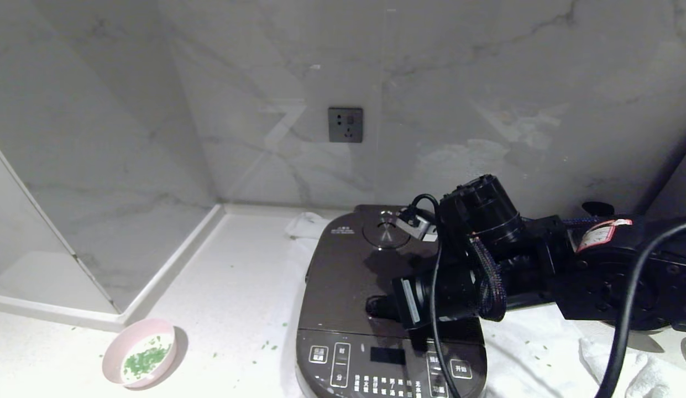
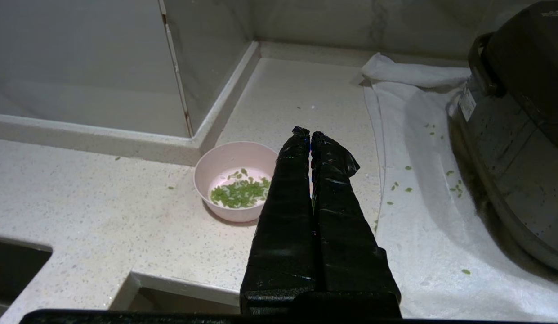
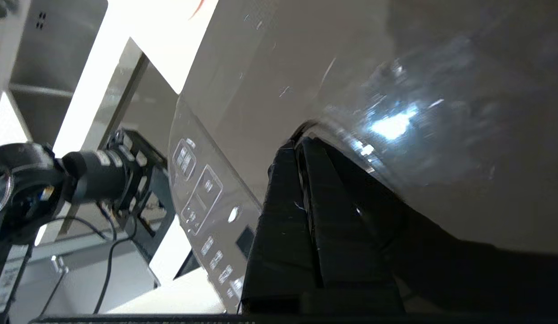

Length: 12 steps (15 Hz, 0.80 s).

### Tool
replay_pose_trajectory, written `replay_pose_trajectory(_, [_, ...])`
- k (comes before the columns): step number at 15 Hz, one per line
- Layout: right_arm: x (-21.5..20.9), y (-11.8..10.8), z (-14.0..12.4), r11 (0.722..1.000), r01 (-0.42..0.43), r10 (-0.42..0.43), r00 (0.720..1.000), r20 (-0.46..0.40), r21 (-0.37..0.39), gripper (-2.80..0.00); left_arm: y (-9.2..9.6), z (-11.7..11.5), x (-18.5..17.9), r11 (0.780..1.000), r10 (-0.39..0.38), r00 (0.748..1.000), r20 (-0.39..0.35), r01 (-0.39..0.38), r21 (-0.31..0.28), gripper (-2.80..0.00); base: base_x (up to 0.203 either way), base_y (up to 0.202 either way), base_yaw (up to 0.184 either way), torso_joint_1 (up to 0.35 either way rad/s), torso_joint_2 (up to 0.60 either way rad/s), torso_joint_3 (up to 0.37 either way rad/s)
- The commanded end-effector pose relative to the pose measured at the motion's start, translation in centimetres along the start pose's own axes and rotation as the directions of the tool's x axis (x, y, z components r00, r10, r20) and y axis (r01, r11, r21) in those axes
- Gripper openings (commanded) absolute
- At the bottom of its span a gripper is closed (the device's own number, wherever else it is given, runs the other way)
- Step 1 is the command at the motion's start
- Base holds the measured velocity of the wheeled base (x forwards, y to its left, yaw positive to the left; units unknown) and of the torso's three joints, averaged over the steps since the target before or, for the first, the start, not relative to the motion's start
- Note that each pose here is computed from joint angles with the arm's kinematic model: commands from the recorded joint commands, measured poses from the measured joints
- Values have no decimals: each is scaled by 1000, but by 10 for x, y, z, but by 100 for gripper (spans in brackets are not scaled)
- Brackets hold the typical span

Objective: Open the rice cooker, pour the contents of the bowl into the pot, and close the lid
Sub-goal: Open the rice cooker

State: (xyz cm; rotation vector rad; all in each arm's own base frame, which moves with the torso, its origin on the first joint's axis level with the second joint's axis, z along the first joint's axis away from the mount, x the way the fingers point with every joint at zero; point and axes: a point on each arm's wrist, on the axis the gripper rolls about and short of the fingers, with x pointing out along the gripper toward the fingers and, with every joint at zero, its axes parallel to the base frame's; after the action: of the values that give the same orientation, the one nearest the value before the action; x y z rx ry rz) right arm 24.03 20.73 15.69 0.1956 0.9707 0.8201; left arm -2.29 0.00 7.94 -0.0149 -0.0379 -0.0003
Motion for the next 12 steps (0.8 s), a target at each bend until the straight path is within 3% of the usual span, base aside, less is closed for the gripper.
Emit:
replay_pose_trajectory(1, [2, -2, -4, 1000, 8, -8, 1000, -19, 10, -280, 0, -4, 1, 1000, 0, 1000, -12, 0, 0, -280, 0, 0, 0, 0, 0, 0])
replay_pose_trajectory(6, [-2, -1, -2, 1000, 7, -7, 1000, -2, 6, -280, 0, -4, 1, 1000, 0, 1000, -12, 0, 0, -280, 0, 0, 0, 0, 0, 0])
replay_pose_trajectory(12, [-45, 27, 13, 999, -16, 22, 992, 123, -48, -280, 0, -4, 1, 1000, 2, 1000, -12, -2, 0, -280, 0, 0, 0, 0, 0, 0])
